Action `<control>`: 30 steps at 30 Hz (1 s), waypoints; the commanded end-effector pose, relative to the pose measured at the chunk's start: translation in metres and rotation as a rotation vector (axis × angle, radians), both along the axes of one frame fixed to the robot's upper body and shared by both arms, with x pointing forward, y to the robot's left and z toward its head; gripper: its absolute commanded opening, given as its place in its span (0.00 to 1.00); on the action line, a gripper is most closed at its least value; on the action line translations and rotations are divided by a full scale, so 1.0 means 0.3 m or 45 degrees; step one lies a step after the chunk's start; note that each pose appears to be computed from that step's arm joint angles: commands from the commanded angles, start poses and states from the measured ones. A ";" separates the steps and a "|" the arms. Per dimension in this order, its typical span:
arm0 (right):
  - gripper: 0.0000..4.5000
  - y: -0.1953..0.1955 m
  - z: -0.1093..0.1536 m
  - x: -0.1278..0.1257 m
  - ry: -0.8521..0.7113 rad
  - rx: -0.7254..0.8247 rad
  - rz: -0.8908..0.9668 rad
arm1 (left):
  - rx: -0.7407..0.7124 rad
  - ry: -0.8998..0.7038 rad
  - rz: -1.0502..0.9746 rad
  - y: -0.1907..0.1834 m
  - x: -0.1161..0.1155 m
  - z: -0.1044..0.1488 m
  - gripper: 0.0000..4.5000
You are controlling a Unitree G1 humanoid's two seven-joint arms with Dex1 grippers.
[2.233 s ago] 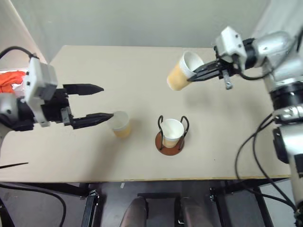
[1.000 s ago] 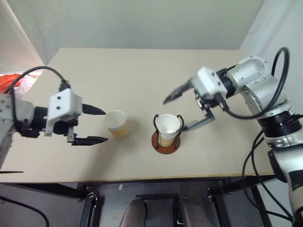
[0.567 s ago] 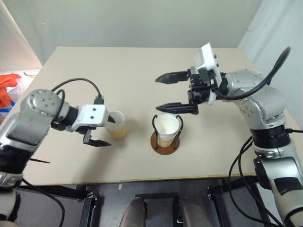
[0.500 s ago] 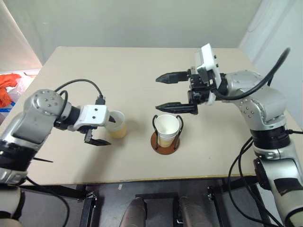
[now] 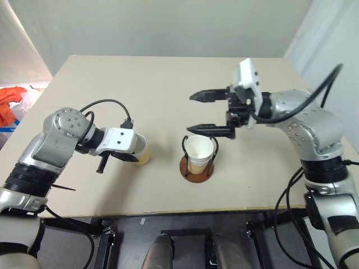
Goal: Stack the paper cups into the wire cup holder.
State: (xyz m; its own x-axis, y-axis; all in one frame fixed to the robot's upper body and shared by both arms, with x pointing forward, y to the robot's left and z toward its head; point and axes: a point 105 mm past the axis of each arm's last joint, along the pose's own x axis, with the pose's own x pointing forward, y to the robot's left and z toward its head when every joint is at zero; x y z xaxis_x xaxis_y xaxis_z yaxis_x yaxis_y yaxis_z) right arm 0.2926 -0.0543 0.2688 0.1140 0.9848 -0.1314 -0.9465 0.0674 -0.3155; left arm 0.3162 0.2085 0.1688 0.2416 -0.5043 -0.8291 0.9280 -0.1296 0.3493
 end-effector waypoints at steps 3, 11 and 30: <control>0.97 -0.224 0.009 -0.112 0.028 0.080 -0.051 | -0.182 -0.155 -0.256 -0.117 -0.010 0.252 0.01; 0.97 -0.496 -0.122 -0.240 0.065 0.078 -0.632 | -0.416 -0.223 -0.619 -0.303 -0.058 0.477 0.01; 0.97 -0.475 -0.066 -0.303 -0.023 0.038 -0.804 | -0.219 -0.153 -1.109 -0.508 -0.081 0.352 0.01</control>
